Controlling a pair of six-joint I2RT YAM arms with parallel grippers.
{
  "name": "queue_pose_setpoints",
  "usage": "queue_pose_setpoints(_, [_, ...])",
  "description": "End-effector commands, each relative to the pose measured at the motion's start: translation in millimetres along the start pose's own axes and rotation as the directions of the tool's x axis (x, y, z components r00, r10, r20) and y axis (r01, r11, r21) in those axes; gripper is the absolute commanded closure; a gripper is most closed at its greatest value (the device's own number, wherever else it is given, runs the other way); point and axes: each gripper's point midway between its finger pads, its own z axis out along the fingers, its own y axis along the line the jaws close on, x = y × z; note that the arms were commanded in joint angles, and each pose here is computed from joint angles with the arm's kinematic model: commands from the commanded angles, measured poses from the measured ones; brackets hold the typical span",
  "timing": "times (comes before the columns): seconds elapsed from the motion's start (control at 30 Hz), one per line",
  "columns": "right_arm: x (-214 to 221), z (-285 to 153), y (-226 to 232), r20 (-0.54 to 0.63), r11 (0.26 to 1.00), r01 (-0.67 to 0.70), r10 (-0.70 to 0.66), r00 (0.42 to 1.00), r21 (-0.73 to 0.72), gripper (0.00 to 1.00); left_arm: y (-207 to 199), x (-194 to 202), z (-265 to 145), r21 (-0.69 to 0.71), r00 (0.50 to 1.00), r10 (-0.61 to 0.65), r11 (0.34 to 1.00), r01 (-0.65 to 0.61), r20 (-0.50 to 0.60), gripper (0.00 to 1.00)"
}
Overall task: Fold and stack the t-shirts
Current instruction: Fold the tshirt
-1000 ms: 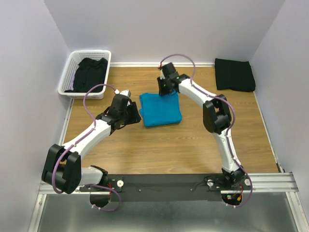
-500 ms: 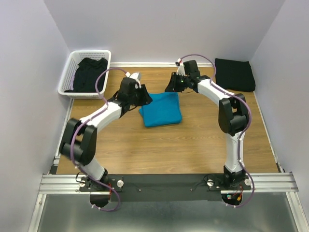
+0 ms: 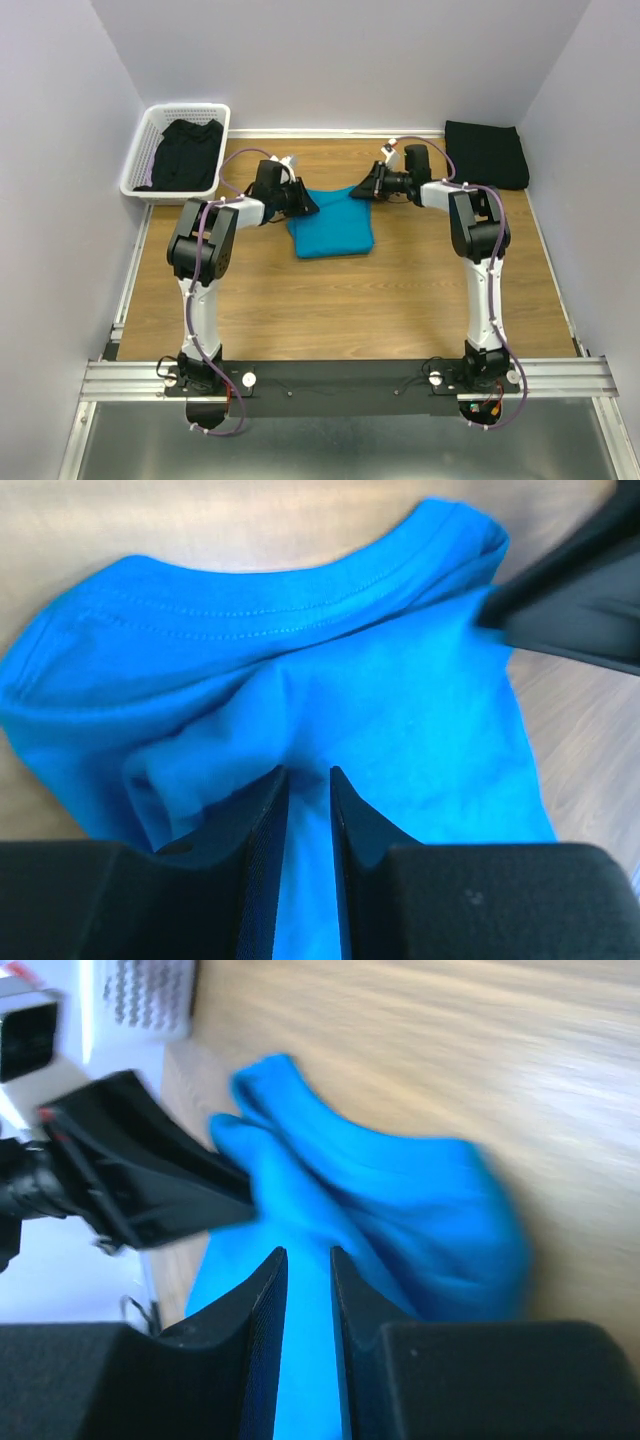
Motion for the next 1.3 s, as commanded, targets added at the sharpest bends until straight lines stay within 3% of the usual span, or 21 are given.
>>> queue_pose_setpoints(0.0, [9.0, -1.3, -37.5, -0.012, 0.986, -0.152, 0.151, 0.988, -0.075, 0.69, 14.0, -10.3, 6.6, 0.055, 0.999, -0.035, 0.998, 0.035, 0.003, 0.69])
queue_pose_setpoints(0.17, [18.2, -6.2, -68.1, 0.006, 0.976, -0.215, 0.215, 0.977, -0.029, 0.69, 29.1, -1.0, 3.4, 0.078, 0.994, -0.105, 0.991, 0.106, -0.015, 0.69])
queue_pose_setpoints(0.27, [9.9, -16.8, -62.3, 0.037, 0.98, -0.196, 0.196, 0.98, -0.016, 0.69, 26.5, -4.9, -3.9, 0.105, 0.993, -0.122, 0.987, 0.122, -0.011, 0.66])
queue_pose_setpoints(0.53, [-31.5, -56.9, 38.2, 0.121, 0.999, -0.029, 0.033, 0.992, -0.036, 0.69, -47.3, -49.8, -60.9, 0.226, 0.995, -0.033, 0.974, 0.01, 0.098, 0.45])
queue_pose_setpoints(0.67, [-0.1, -53.8, 77.1, 0.048, 0.996, -0.024, 0.028, 0.998, -0.087, 0.69, -68.0, -45.3, -88.8, 0.233, 0.992, -0.002, 0.972, -0.027, 0.124, 0.44])
queue_pose_setpoints(0.8, [48.8, -45.9, 104.9, -0.03, 0.995, -0.026, 0.023, 0.999, -0.101, 0.69, -68.6, -16.4, -105.8, 0.203, 0.993, 0.006, 0.979, -0.03, 0.119, 0.44])
queue_pose_setpoints(1.03, [128.1, -32.7, 54.5, -0.13, 0.99, -0.14, 0.136, 0.982, -0.019, 0.69, -17.4, 67.5, -88.4, 0.105, 0.996, -0.088, 0.99, 0.09, -0.02, 0.49])
queue_pose_setpoints(1.13, [164.4, -28.5, 15.6, -0.199, 0.976, -0.217, 0.218, 0.955, 0.029, 0.69, -0.6, 92.4, -78.5, 0.07, 0.981, -0.177, 0.981, 0.183, -0.08, 0.52])
queue_pose_setpoints(1.27, [182.6, -39.2, -20.6, -0.187, 0.954, -0.287, 0.298, 0.936, 0.083, 0.69, 14.9, 112.3, -73.5, 0.026, 0.965, -0.24, 0.969, 0.244, -0.107, 0.53])
